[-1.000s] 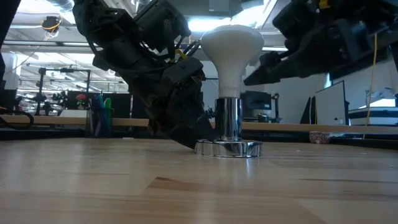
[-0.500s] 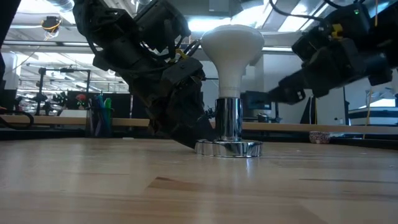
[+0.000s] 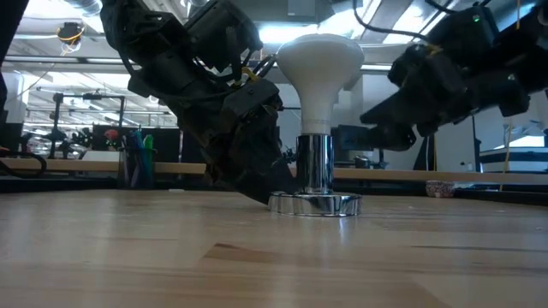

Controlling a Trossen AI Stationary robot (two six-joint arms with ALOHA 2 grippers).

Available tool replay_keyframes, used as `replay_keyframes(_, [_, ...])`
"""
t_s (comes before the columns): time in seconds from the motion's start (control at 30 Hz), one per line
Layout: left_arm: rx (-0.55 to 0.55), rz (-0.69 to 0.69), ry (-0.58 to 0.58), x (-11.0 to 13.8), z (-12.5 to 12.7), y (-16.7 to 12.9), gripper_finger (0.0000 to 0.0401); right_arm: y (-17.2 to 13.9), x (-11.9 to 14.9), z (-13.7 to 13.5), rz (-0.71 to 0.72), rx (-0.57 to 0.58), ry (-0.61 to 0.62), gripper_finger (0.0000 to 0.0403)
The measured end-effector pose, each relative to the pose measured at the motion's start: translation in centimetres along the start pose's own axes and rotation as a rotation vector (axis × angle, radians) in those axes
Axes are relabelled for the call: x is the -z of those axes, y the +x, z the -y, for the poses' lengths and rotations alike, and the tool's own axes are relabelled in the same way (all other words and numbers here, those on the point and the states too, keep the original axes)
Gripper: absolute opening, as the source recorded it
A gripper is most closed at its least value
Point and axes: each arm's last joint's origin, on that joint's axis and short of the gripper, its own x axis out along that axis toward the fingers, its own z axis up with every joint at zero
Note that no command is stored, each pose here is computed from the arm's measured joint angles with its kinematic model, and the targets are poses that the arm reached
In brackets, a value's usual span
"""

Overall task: Screw lightbulb
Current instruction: Insert the lightbulb into the lamp

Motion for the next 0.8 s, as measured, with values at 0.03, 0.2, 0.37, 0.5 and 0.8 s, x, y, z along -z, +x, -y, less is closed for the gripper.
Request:
replay_keyframes(0.03, [0.000,0.000,0.000,0.0,0.0,0.0,0.0260,0.2,0.0,-0.1,-0.008,-0.057,-0.045,0.0382])
replay_keyframes(0.2, [0.000,0.000,0.011,0.0,0.0,0.0,0.0260,1.6,-0.1,-0.5,0.012,-0.311,-0.174,0.0352])
replay_keyframes(0.37, [0.001,0.001,0.022,0.0,0.0,0.0,0.0260,4.1,-0.5,0.3,0.027,-0.328,-0.266,0.0318])
replay_keyframes(0.5, [0.000,0.001,0.024,0.0,0.0,0.0,0.0260,6.5,-1.0,0.1,0.040,-0.426,-0.328,0.0299])
replay_keyframes(0.8, [0.000,0.001,0.025,0.0,0.0,0.0,0.0260,8.6,-1.8,-0.1,0.061,-0.508,-0.379,0.0256])
